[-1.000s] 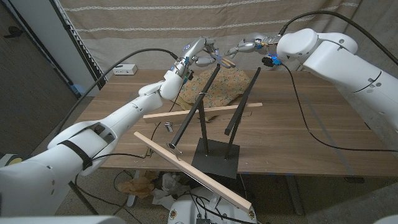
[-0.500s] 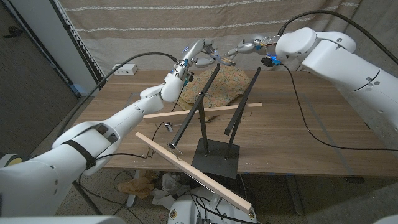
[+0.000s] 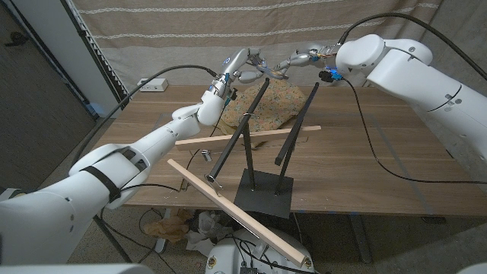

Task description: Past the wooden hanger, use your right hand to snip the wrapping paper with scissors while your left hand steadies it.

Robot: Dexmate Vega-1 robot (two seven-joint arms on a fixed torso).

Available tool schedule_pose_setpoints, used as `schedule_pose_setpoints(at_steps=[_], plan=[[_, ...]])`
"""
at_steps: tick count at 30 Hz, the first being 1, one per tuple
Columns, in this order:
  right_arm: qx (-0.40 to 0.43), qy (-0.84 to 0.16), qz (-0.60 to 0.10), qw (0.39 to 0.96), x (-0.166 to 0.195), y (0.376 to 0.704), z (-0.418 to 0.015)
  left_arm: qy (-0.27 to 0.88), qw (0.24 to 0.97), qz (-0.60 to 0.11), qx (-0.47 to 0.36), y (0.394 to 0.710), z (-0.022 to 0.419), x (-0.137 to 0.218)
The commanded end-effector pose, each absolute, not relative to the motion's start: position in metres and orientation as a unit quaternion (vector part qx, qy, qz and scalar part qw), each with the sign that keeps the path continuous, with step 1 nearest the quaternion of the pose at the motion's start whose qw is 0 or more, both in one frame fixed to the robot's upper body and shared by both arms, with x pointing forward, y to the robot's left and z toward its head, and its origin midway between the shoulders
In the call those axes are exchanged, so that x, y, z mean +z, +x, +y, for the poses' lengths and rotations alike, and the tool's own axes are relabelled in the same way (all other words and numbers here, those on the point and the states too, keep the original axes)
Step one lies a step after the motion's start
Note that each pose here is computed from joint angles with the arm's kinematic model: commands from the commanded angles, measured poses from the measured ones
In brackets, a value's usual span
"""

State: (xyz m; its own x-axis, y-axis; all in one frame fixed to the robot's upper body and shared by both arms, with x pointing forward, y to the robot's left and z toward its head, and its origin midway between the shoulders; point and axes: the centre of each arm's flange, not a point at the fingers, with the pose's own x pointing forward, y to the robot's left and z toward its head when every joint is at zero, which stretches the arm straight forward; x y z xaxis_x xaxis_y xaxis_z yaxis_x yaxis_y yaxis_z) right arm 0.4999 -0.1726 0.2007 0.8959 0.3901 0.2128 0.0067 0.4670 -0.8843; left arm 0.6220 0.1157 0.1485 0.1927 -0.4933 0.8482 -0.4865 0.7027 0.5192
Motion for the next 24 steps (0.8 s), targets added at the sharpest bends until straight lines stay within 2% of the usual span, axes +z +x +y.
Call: schedule_pose_setpoints(at_steps=[1,24], plan=[[0.115,-0.51,-0.192,0.831,0.1999,0.5028,-0.17,0.393,0.658,-0.643,0.003,0.623,0.1135,0.1459],[0.114,-0.539,-0.169,0.817,0.2031,0.5032,-0.1743,0.402,0.652,-0.643,0.012,0.6219,0.1122,0.1433]])
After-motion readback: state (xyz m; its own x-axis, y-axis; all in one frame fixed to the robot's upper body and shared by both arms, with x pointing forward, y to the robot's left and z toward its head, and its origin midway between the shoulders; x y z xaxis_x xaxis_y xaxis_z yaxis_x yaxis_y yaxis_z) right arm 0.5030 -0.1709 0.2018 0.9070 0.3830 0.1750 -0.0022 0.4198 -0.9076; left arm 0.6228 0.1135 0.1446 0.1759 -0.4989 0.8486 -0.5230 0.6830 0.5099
